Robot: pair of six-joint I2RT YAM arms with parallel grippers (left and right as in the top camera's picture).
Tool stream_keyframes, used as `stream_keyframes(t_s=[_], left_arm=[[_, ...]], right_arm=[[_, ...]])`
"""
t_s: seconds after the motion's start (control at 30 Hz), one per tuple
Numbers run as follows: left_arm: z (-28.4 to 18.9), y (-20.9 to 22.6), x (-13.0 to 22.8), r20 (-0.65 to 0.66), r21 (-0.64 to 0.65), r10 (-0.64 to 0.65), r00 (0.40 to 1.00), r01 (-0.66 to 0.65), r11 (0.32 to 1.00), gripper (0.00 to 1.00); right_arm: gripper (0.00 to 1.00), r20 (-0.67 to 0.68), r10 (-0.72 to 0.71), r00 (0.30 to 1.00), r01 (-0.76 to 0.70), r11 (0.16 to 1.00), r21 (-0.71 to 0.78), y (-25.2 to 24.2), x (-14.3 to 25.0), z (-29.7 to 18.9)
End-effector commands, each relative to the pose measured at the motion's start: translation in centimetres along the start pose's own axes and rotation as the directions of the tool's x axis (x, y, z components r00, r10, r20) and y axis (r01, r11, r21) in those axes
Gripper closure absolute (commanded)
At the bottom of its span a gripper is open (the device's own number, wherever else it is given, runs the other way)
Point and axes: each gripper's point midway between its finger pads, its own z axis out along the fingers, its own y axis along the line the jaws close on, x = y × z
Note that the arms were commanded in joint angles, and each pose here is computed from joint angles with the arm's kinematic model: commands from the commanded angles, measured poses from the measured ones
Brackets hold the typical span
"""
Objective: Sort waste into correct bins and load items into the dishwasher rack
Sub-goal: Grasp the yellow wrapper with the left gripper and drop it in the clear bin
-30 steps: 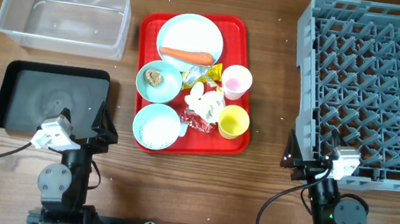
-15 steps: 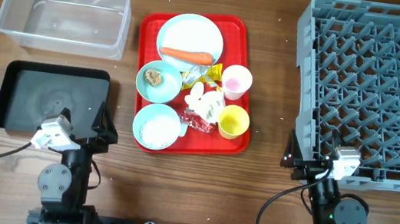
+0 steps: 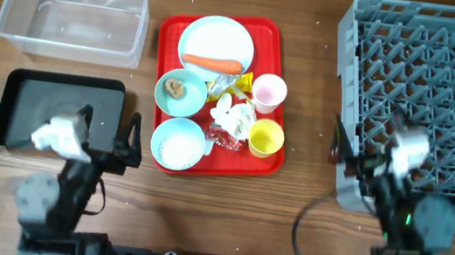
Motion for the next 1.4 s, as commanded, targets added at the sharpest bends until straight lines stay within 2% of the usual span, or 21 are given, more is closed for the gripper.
stream_keyframes(t_s=[0.0, 0.13, 0.23, 0.33, 0.37, 0.43, 0.53, 0.63, 0.67, 0.73, 0.8, 0.9, 1.0, 1.07, 1.1, 1.17, 1.23, 1.3, 1.37], left_arm=[[2.4, -0.5, -3.4, -0.132, -0.033, 0.007, 0.991, -0.011, 0.999, 0.00], [6.6, -0.7, -4.2, -0.378, -0.042, 0.037, 0.925, -0.057, 0.997, 0.00], [10.8, -2.4, -3.2, -0.576, -0.004, 0.066, 0.815, -0.083, 0.997, 0.00], [14.2, -4.4, -0.8, -0.713, 0.017, 0.088, 0.696, -0.108, 0.994, 0.00], [15.8, -5.6, 0.3, -0.737, 0.047, 0.109, 0.667, -0.110, 0.993, 0.00], [19.4, -8.7, 3.3, -0.736, 0.143, 0.172, 0.654, -0.098, 0.985, 0.00], [21.5, -12.8, 8.2, -0.758, 0.267, 0.238, 0.607, -0.044, 0.963, 0.00], [21.1, -12.0, 14.0, -0.844, 0.232, 0.255, 0.473, -0.106, 0.967, 0.00], [20.4, -11.5, 16.4, -0.880, 0.221, 0.254, 0.400, -0.127, 0.967, 0.04], [19.2, -10.6, 19.0, -0.918, 0.207, 0.252, 0.307, -0.171, 0.963, 0.11], [18.5, -10.1, 20.2, -0.934, 0.202, 0.248, 0.257, -0.194, 0.960, 0.14], [18.3, -9.8, 20.6, -0.938, 0.199, 0.245, 0.245, -0.198, 0.960, 0.14], [18.1, -9.8, 22.0, -0.945, 0.208, 0.250, 0.212, -0.202, 0.957, 0.24], [17.5, -10.3, 23.3, -0.948, 0.229, 0.266, 0.174, -0.206, 0.951, 0.39], [17.0, -11.0, 23.9, -0.946, 0.249, 0.283, 0.157, -0.208, 0.946, 0.63], [16.9, -11.2, 24.0, -0.945, 0.254, 0.288, 0.155, -0.208, 0.945, 0.87], [17.0, -11.0, 23.9, -0.946, 0.250, 0.285, 0.157, -0.208, 0.946, 0.96], [17.0, -11.2, 23.1, -0.946, 0.242, 0.278, 0.167, -0.206, 0.948, 0.96], [17.5, -11.5, 19.8, -0.948, 0.200, 0.240, 0.208, -0.196, 0.960, 0.96]], right_arm=[[0.00, -0.083, -0.018, 0.996, 0.006, 0.989, -0.149, 1.4, -3.4, 3.4], [0.00, -0.311, 0.036, 0.950, -0.088, 0.984, -0.154, 0.6, -3.9, 6.7], [0.00, -0.445, 0.007, 0.896, -0.092, 0.981, -0.170, 0.3, -2.4, 8.3], [0.01, -0.468, 0.004, 0.884, -0.096, 0.980, -0.173, 0.2, -1.6, 8.6], [0.00, -0.480, 0.031, 0.877, -0.122, 0.980, -0.160, 0.2, -1.4, 8.6], [0.00, -0.502, 0.040, 0.864, -0.136, 0.978, -0.156, 0.3, -0.9, 8.4], [0.00, -0.555, 0.049, 0.831, -0.158, 0.976, -0.150, 0.6, 0.4, 7.6], [0.00, -0.573, 0.050, 0.818, -0.139, 0.984, -0.112, -0.1, 0.9, 7.4], [0.00, -0.576, 0.050, 0.816, -0.127, 0.988, -0.093, -0.5, 1.0, 7.4], [0.01, -0.577, 0.051, 0.815, -0.125, 0.988, -0.090, -0.6, 1.1, 7.4], [0.02, -0.578, 0.051, 0.815, -0.125, 0.988, -0.090, -0.6, 1.1, 7.3], [0.04, -0.579, 0.051, 0.814, -0.126, 0.988, -0.090, -0.5, 1.1, 7.3], [0.04, -0.583, 0.052, 0.811, -0.128, 0.988, -0.089, -0.6, 1.3, 7.4], [0.05, -0.588, 0.054, 0.807, -0.130, 0.988, -0.089, -0.6, 1.5, 7.5], [0.05, -0.597, 0.055, 0.801, -0.134, 0.987, -0.088, -0.6, 1.9, 7.6], [0.06, -0.606, 0.058, 0.793, -0.138, 0.987, -0.086, -0.6, 2.3, 7.7], [0.07, -0.616, 0.062, 0.785, -0.143, 0.986, -0.084, -0.6, 2.7, 7.9], [0.08, -0.620, 0.063, 0.782, -0.145, 0.986, -0.084, -0.6, 2.9, 8.0], [0.08, -0.620, 0.063, 0.782, -0.145, 0.986, -0.083, -0.7, 2.9, 8.0]])
